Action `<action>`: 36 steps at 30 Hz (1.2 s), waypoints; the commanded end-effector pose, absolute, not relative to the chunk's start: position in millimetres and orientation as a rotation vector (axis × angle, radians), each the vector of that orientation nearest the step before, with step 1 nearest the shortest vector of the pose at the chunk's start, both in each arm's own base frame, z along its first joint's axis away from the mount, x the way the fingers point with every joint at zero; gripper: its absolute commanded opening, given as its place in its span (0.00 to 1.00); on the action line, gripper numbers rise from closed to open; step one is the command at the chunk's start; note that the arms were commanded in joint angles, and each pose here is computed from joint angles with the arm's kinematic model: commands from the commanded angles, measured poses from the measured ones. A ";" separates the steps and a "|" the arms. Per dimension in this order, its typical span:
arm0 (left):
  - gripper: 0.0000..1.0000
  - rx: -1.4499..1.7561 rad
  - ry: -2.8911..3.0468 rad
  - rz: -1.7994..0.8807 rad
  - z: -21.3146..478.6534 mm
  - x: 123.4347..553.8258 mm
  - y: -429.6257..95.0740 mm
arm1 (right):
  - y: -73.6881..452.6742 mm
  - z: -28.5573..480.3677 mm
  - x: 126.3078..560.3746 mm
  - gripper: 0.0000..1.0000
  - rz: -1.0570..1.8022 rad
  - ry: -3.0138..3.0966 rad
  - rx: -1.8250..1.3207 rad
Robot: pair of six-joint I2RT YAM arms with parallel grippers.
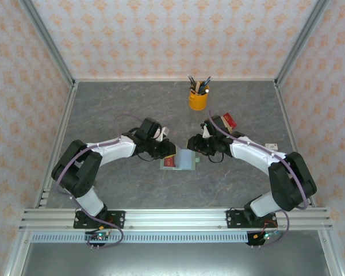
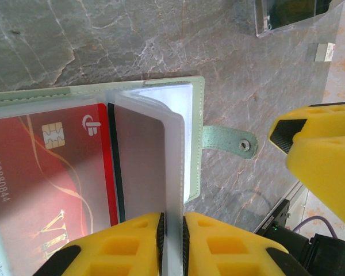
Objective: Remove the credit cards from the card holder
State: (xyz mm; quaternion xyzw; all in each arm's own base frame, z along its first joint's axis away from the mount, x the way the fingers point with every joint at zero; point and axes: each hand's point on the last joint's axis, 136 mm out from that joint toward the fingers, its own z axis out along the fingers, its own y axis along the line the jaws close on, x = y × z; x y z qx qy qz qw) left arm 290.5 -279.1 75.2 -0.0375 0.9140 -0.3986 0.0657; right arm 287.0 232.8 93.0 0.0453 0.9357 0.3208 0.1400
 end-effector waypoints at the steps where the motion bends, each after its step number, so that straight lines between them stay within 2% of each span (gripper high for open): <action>1: 0.20 -0.085 2.714 -1.259 89.0 287.8 -285.8 | 227.7 85.2 285.0 0.42 0.886 2.720 0.131; 7: 0.21 -0.051 2.705 -1.303 90.1 284.7 -303.0 | 221.3 82.8 286.8 0.42 0.836 2.720 0.161; 12: 0.27 -0.079 2.718 -1.323 86.0 285.4 -312.1 | 196.1 82.6 292.5 0.41 0.649 2.699 0.246; 19: 0.37 -0.232 2.715 -1.192 82.9 294.1 -281.6 | 184.2 91.4 291.7 0.41 0.572 2.675 0.243; 25: 0.48 -0.328 2.748 -1.104 69.3 295.0 -261.4 | 213.2 80.1 281.8 0.31 0.604 2.784 0.084; 31: 0.48 -0.330 2.772 -1.116 60.6 296.2 -266.3 | 238.1 59.9 276.6 0.18 0.578 2.895 -0.019; 36: 0.42 -0.285 2.804 -1.119 56.0 295.1 -275.5 | 236.2 43.2 276.1 0.17 0.507 2.962 -0.023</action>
